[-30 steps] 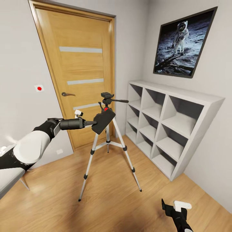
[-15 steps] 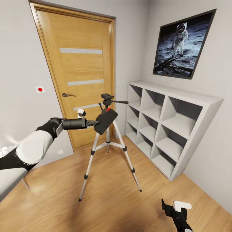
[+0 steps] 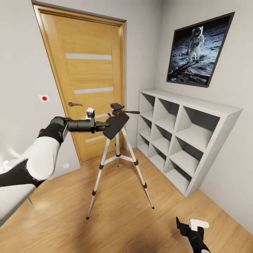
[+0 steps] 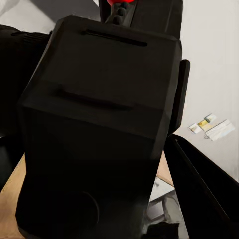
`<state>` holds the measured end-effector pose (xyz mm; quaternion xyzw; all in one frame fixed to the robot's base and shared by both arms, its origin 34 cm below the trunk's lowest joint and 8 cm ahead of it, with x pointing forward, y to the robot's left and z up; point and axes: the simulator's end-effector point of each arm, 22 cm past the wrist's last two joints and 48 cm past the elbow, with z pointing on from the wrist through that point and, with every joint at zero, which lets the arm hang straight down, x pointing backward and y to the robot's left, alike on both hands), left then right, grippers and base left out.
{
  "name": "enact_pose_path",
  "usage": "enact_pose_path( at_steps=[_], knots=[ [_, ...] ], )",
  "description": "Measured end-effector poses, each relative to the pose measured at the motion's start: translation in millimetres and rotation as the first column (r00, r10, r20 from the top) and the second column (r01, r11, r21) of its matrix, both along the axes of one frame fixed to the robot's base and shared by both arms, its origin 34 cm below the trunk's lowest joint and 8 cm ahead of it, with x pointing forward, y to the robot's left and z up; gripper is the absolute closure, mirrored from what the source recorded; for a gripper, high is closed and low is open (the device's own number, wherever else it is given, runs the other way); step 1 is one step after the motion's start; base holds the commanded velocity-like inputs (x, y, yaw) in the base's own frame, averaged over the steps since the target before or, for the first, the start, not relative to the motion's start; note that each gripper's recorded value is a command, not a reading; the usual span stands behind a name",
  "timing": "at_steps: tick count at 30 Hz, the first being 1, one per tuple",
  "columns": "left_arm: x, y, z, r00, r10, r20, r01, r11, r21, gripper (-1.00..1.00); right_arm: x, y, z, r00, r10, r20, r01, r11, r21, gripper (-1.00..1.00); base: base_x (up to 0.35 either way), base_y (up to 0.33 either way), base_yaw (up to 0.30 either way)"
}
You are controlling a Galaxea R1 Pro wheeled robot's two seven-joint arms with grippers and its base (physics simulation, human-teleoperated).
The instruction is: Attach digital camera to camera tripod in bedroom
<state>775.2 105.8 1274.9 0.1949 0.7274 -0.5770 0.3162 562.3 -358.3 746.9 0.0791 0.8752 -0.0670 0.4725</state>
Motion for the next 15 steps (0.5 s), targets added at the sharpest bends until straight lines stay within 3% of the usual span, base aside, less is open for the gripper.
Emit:
enact_pose_path(
  at_steps=[3,4,6,7,8,10,15],
  knots=[
    [-4.2,-17.7,8.4,1.000,-0.009,-0.023,0.011,0.996,0.089,1.00,-1.3,0.0,1.9,1.000,0.000,0.000,0.000,1.000,0.000,-1.00,0.000,0.000,0.000],
    [-9.7,-32.5,9.1,0.999,-0.019,-0.032,0.025,0.979,0.200,1.00,-1.7,0.0,2.7,1.000,0.000,0.000,0.000,1.000,0.000,-1.00,0.000,0.000,0.000],
    [-12.8,-39.1,13.6,0.999,-0.037,0.019,0.031,0.960,0.279,1.00,-2.3,0.4,4.0,1.000,0.002,0.000,-0.002,1.000,0.000,-1.00,0.000,0.000,0.000],
    [-13.6,-40.0,16.8,0.998,-0.041,0.037,0.028,0.955,0.297,1.00,-2.7,0.7,4.7,1.000,0.003,0.000,-0.003,1.000,0.000,-1.00,0.000,0.000,0.000],
    [-12.6,-36.8,27.5,0.995,-0.039,0.089,0.007,0.944,0.331,1.00,-2.9,2.9,5.0,1.000,0.007,0.000,-0.007,1.000,0.003,-1.00,0.000,0.000,0.000],
    [-9.1,-22.3,44.4,0.988,-0.016,0.156,-0.041,0.932,0.359,1.00,-3.6,5.3,6.0,1.000,0.010,0.000,-0.010,1.000,0.006,-1.00,0.000,0.000,0.000],
    [-4.8,-8.6,73.7,0.973,0.004,0.232,-0.092,0.924,0.371,1.00,-4.0,8.2,6.1,1.000,0.013,-0.001,-0.013,1.000,0.010,-1.00,0.000,0.000,0.000]
  ],
)
